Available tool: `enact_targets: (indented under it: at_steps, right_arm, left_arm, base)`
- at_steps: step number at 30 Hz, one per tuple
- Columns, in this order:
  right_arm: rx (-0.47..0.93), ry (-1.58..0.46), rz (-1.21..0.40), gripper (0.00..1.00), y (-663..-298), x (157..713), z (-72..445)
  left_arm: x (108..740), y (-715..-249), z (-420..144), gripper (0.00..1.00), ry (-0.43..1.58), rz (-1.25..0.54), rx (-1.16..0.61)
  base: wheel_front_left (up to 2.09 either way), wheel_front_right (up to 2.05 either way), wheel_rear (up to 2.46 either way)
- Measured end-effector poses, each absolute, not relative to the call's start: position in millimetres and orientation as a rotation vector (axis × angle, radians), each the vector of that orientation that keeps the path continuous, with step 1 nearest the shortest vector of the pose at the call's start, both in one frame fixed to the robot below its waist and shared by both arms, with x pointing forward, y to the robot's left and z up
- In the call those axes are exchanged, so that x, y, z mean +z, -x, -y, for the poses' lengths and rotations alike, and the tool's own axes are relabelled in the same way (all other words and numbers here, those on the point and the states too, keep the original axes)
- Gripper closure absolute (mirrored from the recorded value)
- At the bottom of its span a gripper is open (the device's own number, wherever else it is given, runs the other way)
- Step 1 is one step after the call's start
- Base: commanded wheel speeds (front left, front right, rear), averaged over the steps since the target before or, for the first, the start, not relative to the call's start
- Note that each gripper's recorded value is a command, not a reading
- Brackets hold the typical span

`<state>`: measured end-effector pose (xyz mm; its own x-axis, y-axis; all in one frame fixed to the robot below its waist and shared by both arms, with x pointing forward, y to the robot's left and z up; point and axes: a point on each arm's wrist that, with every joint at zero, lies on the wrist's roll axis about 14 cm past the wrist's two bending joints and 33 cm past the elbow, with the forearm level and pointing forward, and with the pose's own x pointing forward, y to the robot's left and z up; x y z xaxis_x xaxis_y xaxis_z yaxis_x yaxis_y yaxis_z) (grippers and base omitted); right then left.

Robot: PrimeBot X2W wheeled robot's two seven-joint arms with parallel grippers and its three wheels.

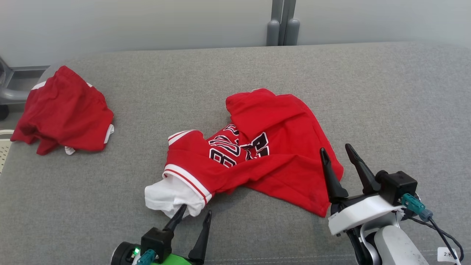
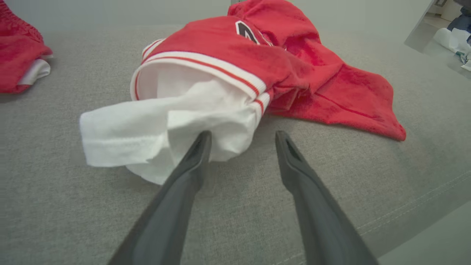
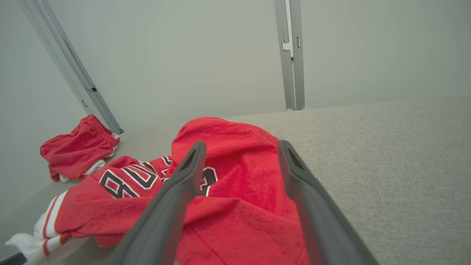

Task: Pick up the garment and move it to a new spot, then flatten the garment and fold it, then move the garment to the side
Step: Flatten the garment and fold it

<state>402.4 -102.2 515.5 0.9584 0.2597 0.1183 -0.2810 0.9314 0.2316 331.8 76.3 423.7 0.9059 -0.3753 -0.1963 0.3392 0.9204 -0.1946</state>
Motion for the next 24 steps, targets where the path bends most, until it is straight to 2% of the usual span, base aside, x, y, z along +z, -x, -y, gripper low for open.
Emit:
enact_targets:
  at_steps: [9,13,24]
  right_arm:
    - [0.266,-0.249,0.09,0.0,-402.2,516.3,106.3]
    - [0.266,-0.249,0.095,0.0,-401.5,518.0,106.6]
    - [0.176,-0.23,0.108,0.0,-395.8,518.7,137.7]
  left_arm:
    - [477.4,-347.5,-88.3,0.0,0.153,-0.05,-0.332]
    - [483.5,-349.3,-103.8,0.0,0.142,-0.026,-0.28]
    - [510.6,-357.9,-172.5,0.0,0.122,0.078,-0.027]
  base:
    - [0.0,0.0,0.0]
    - [0.0,0.0,0.0]
    - [0.0,0.0,0.0]
